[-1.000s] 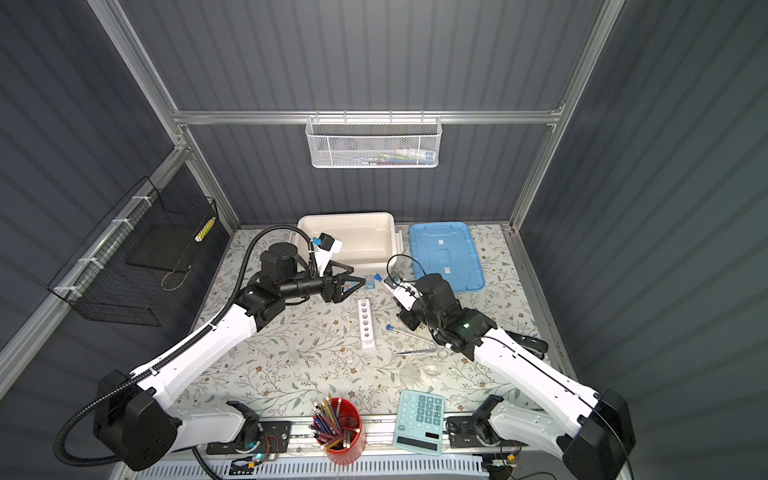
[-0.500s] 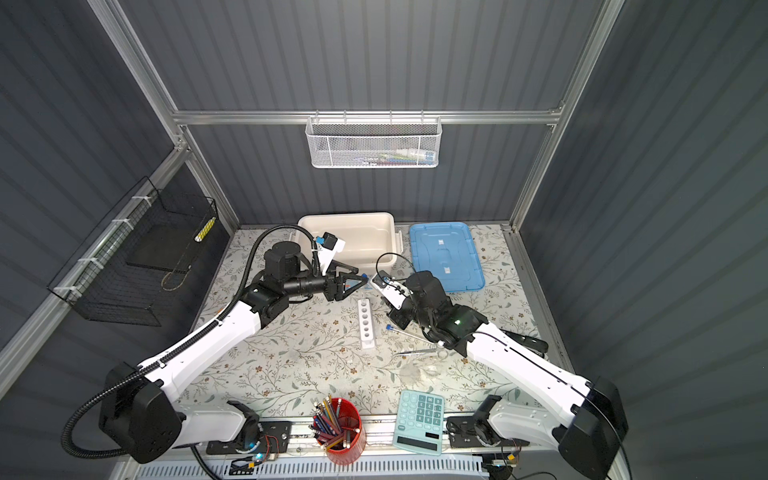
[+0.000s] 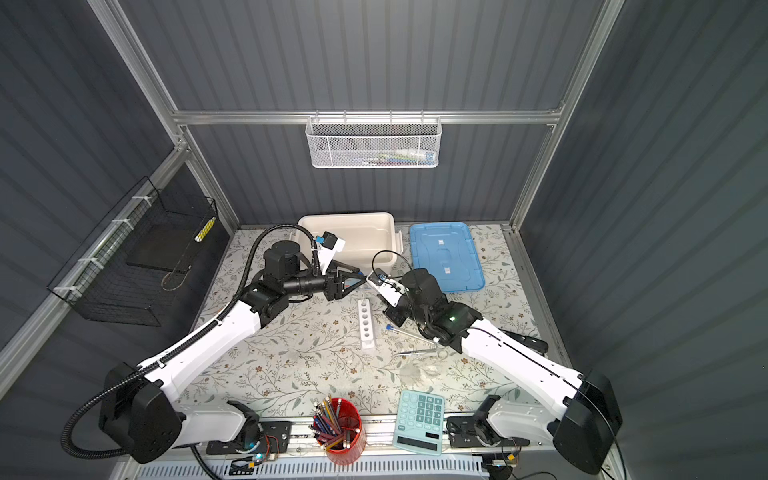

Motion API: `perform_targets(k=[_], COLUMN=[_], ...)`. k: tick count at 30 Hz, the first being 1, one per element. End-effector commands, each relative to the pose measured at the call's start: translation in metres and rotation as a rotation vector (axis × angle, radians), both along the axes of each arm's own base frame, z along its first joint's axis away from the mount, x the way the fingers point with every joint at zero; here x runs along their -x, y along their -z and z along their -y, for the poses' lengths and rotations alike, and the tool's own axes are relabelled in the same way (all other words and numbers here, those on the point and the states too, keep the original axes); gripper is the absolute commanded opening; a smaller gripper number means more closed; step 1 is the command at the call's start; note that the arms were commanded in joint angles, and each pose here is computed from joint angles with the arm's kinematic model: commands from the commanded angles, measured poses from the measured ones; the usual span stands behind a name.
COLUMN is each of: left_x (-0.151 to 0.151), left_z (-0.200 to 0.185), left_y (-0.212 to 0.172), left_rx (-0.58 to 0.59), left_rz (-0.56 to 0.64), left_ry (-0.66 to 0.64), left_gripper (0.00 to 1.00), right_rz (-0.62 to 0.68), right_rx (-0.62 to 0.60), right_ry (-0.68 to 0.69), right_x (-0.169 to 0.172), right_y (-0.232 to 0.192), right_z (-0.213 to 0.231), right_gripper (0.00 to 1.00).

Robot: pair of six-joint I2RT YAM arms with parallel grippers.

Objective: Organize the chemistry lab equipment
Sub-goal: 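Carry the tube toward the left gripper while the left gripper reaches its blue cap, then close the left gripper on the blue cap while the right gripper opens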

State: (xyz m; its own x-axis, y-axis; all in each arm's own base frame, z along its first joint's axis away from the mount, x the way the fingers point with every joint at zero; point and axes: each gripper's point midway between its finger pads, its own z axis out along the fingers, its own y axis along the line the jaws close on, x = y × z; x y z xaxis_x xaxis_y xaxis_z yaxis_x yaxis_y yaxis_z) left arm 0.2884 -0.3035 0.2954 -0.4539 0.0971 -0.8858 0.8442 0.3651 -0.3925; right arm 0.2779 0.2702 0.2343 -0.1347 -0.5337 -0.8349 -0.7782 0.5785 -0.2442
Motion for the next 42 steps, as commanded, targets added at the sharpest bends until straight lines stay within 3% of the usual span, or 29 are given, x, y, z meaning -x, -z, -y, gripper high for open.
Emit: perform_targets(k=[1,18,42], left_x=[0.004,0.006,0.005], left_z=[0.004,0.001,-0.004], left_y=[-0.011,-0.012,-0.012], left_rx=[0.016,0.013,0.001], left_rz=[0.021,0.03,0.046], left_ry=[0.033,0.023,-0.008], left_gripper=[0.53,0.43,0.16], right_rz=[0.039,0.039,0.039], right_rx=[-0.039,-0.054,-0.052], right_ry=[-0.018,-0.036,-0.035], right_x=[0.0,-0.001,-0.003], right_y=[-0.018,-0.018,-0.016], right_z=[-0.005,-0.014,-0.016], right_gripper=[0.16,0.16,0.16])
